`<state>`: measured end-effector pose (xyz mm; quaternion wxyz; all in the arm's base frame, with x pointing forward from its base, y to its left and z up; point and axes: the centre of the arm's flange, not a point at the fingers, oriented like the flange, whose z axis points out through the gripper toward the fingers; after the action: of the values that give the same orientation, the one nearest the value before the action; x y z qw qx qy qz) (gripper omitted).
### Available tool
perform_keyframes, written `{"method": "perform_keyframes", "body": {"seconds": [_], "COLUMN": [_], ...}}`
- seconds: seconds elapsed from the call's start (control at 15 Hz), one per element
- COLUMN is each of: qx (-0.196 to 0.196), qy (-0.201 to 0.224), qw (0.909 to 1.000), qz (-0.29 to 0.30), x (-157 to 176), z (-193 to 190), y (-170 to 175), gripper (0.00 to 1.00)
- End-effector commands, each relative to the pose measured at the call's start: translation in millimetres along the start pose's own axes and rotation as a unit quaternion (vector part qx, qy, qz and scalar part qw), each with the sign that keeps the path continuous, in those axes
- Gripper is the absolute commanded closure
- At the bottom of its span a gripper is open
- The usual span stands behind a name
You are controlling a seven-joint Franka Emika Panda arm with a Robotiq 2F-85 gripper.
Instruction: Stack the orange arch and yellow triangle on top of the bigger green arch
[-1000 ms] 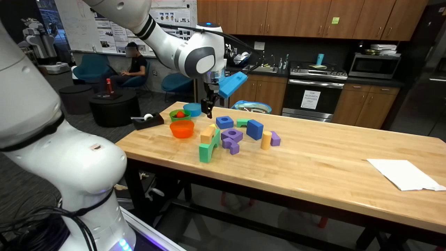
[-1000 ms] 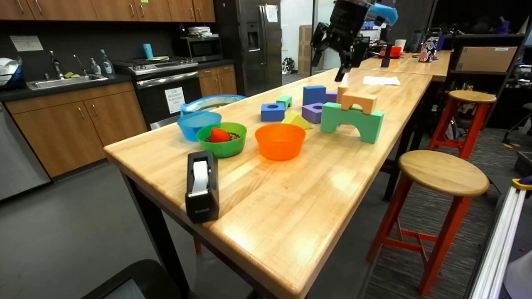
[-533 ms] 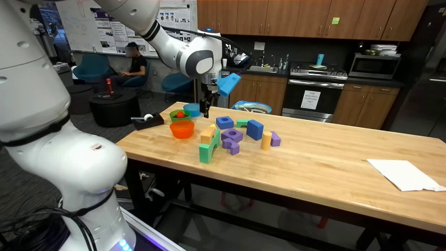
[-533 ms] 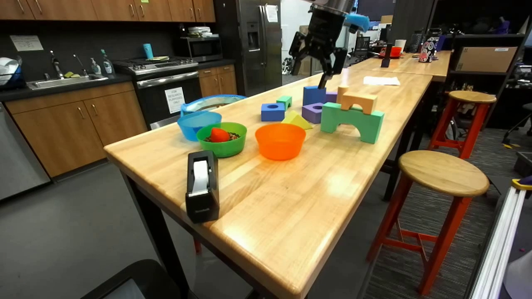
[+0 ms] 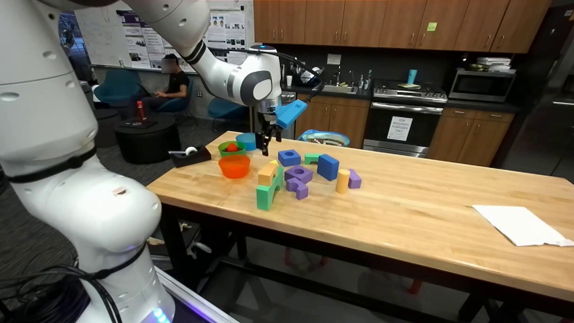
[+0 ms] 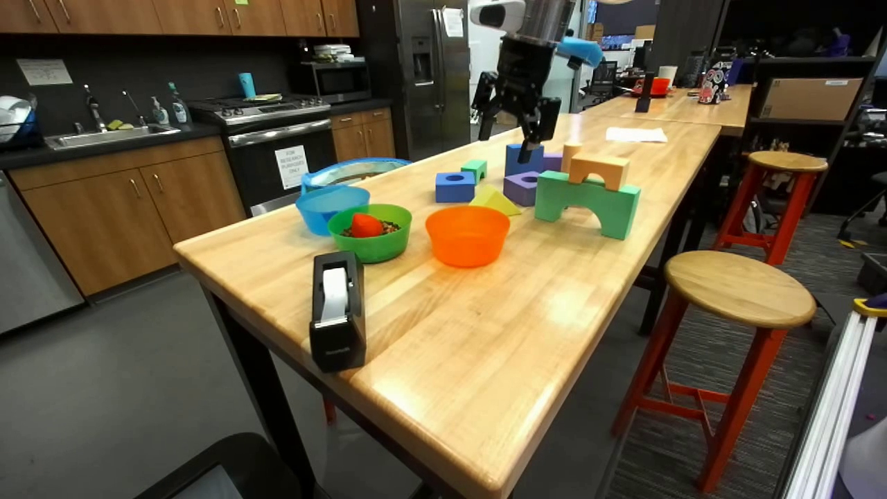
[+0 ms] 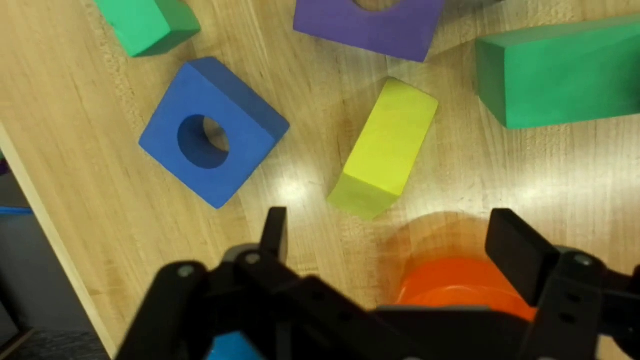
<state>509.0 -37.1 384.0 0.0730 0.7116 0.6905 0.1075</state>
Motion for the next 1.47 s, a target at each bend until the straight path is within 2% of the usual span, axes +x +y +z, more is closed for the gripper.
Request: {"method": "perform_keyframes", "body": {"seconds": [0.0,0.33,0.6,0.87,1.2,1.4], "qx": [-0.01,0.01,0.037,0.033,0.04,0.056], "qy": [-0.033,-0.037,-0.032,-0.032,-0.026,-0.017], "qw": [0.9987,0.9967,0.9953,0.9924,0.9814,0.9779], "qz": [0.037,0.072,0.084,0.115,0.186,0.201], "x": [0,8,28,37,28,22], "z": [1,2,10,17,27,41], "y": [-2,-7,-14,-18,-13,-10], "gripper": [0.0,0.0,0.0,0.0,0.0,0.0]}}
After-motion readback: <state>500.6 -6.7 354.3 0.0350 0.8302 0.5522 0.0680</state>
